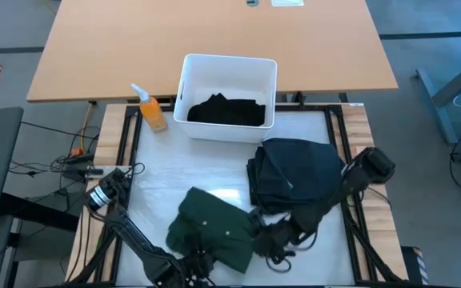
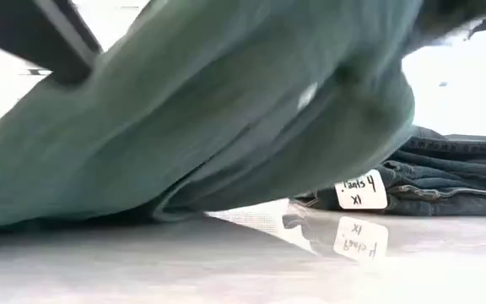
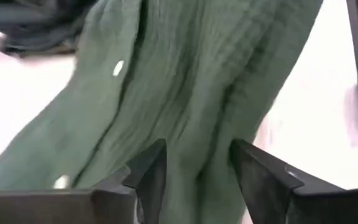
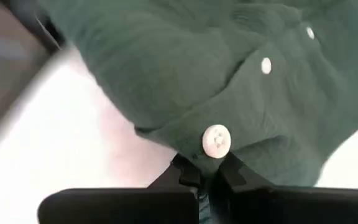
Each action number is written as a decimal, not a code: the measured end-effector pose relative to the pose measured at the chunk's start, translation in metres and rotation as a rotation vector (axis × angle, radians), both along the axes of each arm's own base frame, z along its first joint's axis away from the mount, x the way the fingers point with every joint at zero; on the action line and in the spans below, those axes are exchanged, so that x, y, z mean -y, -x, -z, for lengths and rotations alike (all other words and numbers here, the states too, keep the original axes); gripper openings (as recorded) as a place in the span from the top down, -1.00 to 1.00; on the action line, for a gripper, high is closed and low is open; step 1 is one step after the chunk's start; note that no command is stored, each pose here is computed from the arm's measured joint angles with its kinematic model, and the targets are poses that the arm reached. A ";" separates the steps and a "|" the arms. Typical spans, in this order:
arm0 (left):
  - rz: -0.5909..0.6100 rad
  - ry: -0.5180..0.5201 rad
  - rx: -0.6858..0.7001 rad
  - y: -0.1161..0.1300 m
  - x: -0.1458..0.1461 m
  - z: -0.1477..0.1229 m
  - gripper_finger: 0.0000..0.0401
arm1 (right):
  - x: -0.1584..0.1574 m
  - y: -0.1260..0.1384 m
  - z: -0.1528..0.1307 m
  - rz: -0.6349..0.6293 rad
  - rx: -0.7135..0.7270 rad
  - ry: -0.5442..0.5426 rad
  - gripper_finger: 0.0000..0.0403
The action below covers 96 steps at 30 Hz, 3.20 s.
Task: Fold laundry
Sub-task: Stack the folded green polo shirt on top of the folded black short
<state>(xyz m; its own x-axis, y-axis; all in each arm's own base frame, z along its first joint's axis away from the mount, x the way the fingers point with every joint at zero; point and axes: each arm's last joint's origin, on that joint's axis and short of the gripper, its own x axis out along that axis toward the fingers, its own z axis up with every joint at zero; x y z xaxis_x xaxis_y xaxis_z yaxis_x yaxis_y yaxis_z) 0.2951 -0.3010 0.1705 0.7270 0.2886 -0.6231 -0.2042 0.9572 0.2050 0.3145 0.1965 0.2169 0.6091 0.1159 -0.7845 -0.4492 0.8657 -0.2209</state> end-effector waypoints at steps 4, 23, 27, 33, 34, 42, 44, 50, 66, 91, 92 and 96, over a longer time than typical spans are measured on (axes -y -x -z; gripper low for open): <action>0.007 -0.049 0.080 0.009 0.001 -0.023 0.10 | 0.026 0.002 -0.031 0.201 -0.087 -0.360 0.88; -0.038 -0.190 0.375 0.069 0.009 -0.075 0.09 | 0.135 0.026 -0.141 0.568 -0.159 -1.280 0.87; -0.049 -0.197 0.395 0.075 0.008 -0.064 0.09 | 0.151 0.031 -0.163 0.573 -0.058 -1.376 0.86; -0.084 -0.169 0.404 0.085 -0.003 -0.035 0.09 | 0.159 0.036 -0.193 0.540 0.067 -1.394 0.86; -0.090 -0.161 0.405 0.086 -0.004 -0.032 0.09 | 0.160 0.038 -0.195 0.533 0.074 -1.380 0.86; -0.082 -0.136 0.423 0.093 0.000 -0.029 0.09 | 0.187 0.095 -0.191 0.802 0.077 -1.105 0.87; -0.081 -0.139 0.423 0.093 0.000 -0.029 0.09 | 0.193 0.114 -0.196 0.849 0.121 -1.064 0.87; -0.098 -0.139 0.423 0.088 -0.003 -0.029 0.09 | 0.208 0.185 -0.208 1.047 0.278 -0.998 0.87; -0.104 -0.094 0.354 0.052 -0.013 -0.032 0.09 | 0.203 0.260 -0.104 1.621 -0.209 -0.798 0.52; -0.041 -0.072 0.331 0.031 -0.014 -0.038 0.09 | 0.210 0.262 -0.185 1.494 0.042 -0.761 0.41; -0.038 -0.081 0.334 0.024 -0.017 -0.039 0.09 | 0.210 0.259 -0.183 1.479 0.023 -0.743 0.41; 0.054 -0.101 0.302 -0.022 -0.046 -0.049 0.09 | 0.210 0.235 -0.161 1.434 -0.110 -0.676 0.42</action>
<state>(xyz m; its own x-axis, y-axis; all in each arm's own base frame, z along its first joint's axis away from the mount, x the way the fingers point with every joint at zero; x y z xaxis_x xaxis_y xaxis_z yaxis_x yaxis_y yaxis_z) 0.3172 -0.2551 0.2197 0.8907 0.2940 -0.3468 -0.2197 0.9462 0.2377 0.0798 -0.0135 0.3777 0.4618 -0.1489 -0.8744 0.8033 0.4882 0.3411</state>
